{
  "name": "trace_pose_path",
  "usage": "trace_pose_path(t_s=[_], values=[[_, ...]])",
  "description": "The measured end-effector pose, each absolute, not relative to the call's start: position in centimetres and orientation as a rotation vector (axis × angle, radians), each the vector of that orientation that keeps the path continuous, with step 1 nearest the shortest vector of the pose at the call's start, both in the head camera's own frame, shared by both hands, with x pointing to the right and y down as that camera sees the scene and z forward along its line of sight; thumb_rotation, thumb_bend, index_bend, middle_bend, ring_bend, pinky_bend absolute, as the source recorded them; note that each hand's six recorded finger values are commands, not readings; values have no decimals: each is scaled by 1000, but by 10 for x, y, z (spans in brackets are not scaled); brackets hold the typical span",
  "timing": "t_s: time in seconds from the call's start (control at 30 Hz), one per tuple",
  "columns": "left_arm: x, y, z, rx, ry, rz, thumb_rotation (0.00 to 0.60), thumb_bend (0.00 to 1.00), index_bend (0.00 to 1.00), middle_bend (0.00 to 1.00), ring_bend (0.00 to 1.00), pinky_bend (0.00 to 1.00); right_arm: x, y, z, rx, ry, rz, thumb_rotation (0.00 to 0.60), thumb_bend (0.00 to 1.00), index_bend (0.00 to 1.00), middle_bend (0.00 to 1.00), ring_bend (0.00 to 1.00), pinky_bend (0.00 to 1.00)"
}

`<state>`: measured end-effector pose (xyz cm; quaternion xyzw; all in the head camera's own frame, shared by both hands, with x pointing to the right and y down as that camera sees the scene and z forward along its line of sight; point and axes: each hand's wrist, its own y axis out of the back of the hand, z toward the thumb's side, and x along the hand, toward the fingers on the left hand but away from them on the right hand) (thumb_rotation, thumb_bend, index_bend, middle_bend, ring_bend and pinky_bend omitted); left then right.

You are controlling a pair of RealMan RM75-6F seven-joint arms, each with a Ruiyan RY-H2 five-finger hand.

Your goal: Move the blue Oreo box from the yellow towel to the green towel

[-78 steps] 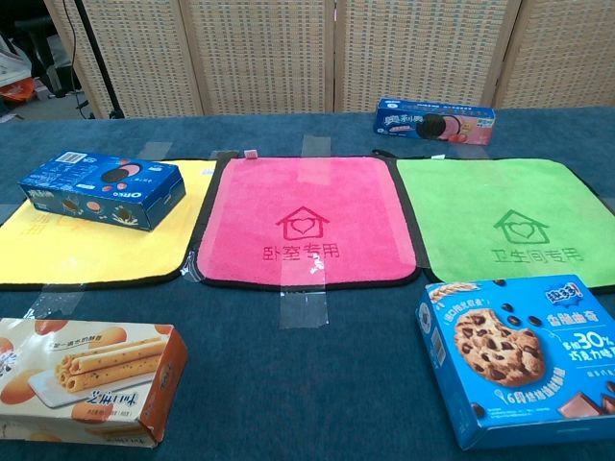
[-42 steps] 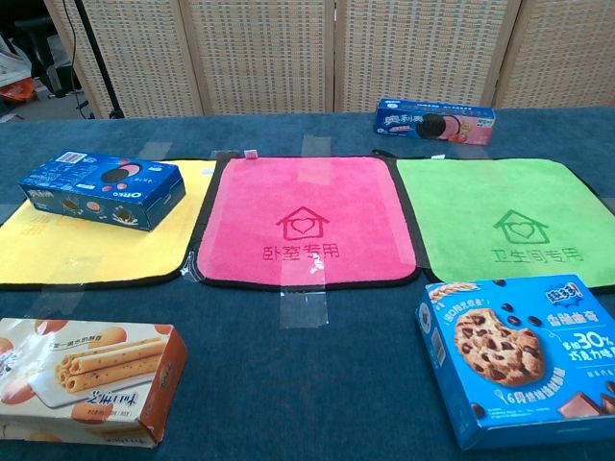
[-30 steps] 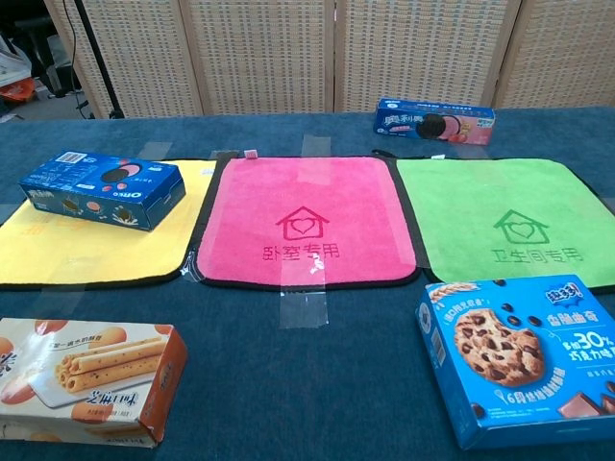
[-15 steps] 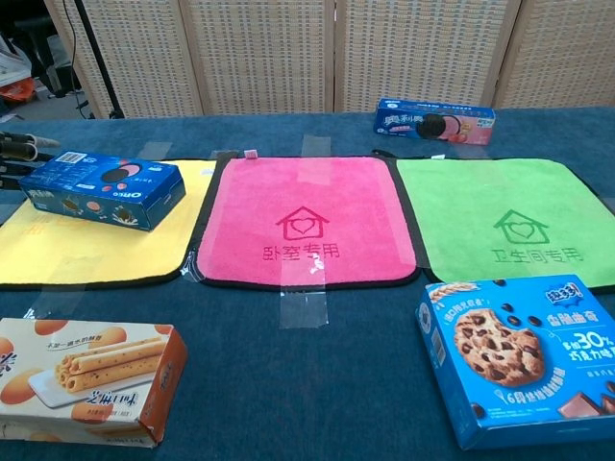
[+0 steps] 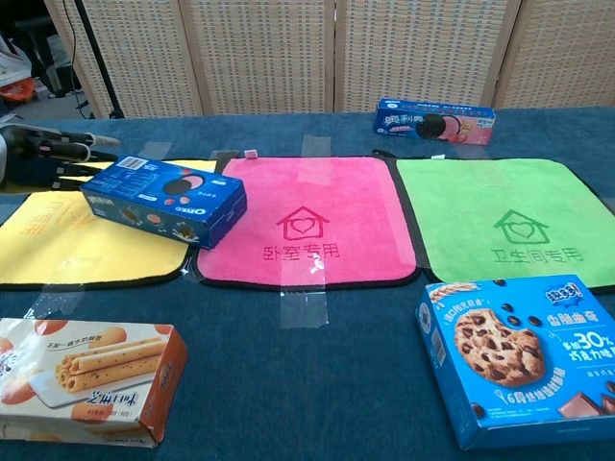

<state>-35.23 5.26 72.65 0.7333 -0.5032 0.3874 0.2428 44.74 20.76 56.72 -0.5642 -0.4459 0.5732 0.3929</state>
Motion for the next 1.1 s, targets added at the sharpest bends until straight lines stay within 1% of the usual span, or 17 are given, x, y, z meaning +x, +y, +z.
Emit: trace_pose_path(t_s=[0.17,0.43,0.7,0.9,0.93,0.97,1.0,1.03,1.07,1.1], values=[[-315,63,723,2080,-1307,1019,600,1000,0,0,0,0,448,207,566,-1434,-1137,1455,600,0,0,0,0,0],[-259,74,728,2172,-1234,991,600,1000,0,0,0,0,451,206,564,-1435,-1154,1451,600,0,0,0,0,0],[-210,72,723,2249,-1246,960,600,1000,0,0,0,0,458,205,563,-1437,-1177,1459,600,0,0,0,0,0],[-189,70,720,2287,-1251,972,600,989,0,0,0,0,461,204,562,-1435,-1186,1464,600,0,0,0,0,0],[-187,69,719,2294,-1257,973,600,936,0,0,0,0,461,203,562,-1436,-1187,1464,600,0,0,0,0,0],[-186,68,717,2299,-1266,971,600,862,0,0,0,0,462,203,562,-1436,-1187,1463,600,0,0,0,0,0],[-186,66,716,2304,-1279,966,600,759,0,0,0,0,462,203,562,-1437,-1187,1462,600,0,0,0,0,0],[-187,64,713,2312,-1304,959,600,625,0,0,0,0,461,204,562,-1438,-1185,1461,600,0,0,0,0,0],[-188,62,710,2320,-1327,953,600,539,0,0,0,0,460,204,562,-1441,-1182,1457,600,0,0,0,0,0],[-190,60,707,2332,-1355,947,600,411,0,0,0,0,459,204,562,-1445,-1179,1451,600,0,0,0,0,0]])
